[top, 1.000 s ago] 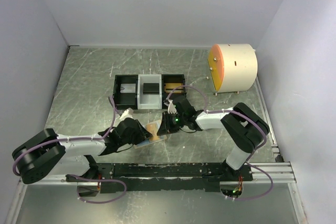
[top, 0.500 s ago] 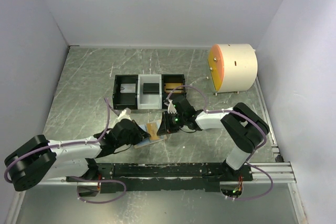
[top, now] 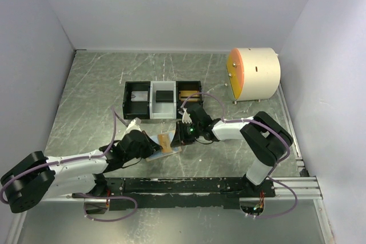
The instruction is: Take the credit cards out of the card holder
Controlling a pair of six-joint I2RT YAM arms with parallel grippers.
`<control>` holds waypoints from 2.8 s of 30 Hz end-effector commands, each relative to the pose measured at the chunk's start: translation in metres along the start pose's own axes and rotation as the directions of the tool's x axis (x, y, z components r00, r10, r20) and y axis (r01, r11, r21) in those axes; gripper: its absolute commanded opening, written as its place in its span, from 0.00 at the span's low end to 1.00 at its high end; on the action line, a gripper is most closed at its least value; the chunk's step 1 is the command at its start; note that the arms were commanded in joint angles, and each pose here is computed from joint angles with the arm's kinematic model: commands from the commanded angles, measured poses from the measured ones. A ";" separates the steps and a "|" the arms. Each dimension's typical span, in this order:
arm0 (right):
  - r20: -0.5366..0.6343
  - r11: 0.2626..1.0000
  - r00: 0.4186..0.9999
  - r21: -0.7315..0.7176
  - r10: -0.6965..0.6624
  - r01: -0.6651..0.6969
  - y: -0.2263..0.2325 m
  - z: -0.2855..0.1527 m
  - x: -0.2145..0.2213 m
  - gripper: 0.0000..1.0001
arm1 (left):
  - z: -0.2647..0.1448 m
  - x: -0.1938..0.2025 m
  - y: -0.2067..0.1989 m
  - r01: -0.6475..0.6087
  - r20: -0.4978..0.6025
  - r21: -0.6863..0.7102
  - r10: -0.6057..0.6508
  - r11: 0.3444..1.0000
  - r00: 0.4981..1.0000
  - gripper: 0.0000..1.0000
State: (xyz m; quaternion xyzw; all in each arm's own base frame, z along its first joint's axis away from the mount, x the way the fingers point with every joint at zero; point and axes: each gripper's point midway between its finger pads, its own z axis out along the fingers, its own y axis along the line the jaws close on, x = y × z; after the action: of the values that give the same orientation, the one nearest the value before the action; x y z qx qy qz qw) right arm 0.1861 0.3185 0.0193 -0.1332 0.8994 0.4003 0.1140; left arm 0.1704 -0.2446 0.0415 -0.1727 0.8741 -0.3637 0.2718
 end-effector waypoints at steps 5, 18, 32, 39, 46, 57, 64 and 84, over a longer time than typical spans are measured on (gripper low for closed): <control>-0.019 0.994 1.000 0.107 0.012 -0.010 -0.024 0.005 0.006 0.22 | -0.005 -0.005 0.002 -0.003 0.027 -0.027 0.004 1.000 1.000 0.07; -0.026 0.993 1.000 0.115 0.006 -0.003 -0.025 0.006 0.006 0.22 | -0.013 -0.011 0.000 -0.010 0.042 -0.031 0.012 0.999 0.999 0.10; -0.039 0.995 0.999 0.101 0.011 -0.007 -0.025 0.008 0.008 0.22 | -0.008 -0.006 -0.012 0.000 0.021 0.035 -0.001 0.999 1.000 0.19; -0.043 0.994 0.999 0.107 0.010 -0.005 -0.026 0.007 0.010 0.22 | -0.008 -0.005 -0.009 0.009 0.018 0.026 -0.009 1.000 1.000 0.09; -0.001 0.995 0.999 0.088 -0.043 0.043 -0.009 -0.003 -0.008 0.23 | -0.017 -0.009 0.010 0.007 0.032 -0.087 -0.004 0.996 0.999 0.07; 0.009 0.987 0.987 -0.004 -0.161 0.161 0.040 0.000 -0.027 0.25 | -0.018 -0.010 0.003 -0.002 0.031 -0.065 0.004 0.998 1.000 0.07; -0.043 0.995 0.996 0.055 -0.084 0.086 0.010 0.023 -0.011 0.27 | -0.016 -0.010 -0.004 -0.010 0.020 -0.049 0.011 0.999 1.000 0.13; -0.078 0.996 0.996 0.082 -0.041 0.047 -0.011 0.026 0.012 0.28 | -0.004 -0.001 -0.014 0.013 -0.006 0.035 -0.013 0.999 1.000 0.28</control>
State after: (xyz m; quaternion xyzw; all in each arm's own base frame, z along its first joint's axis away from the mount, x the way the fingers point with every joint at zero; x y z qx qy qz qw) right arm 0.1962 0.3507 0.0217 -0.1718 0.8907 0.4016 0.1263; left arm 0.1681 -0.2394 0.0424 -0.1747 0.8815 -0.3474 0.2677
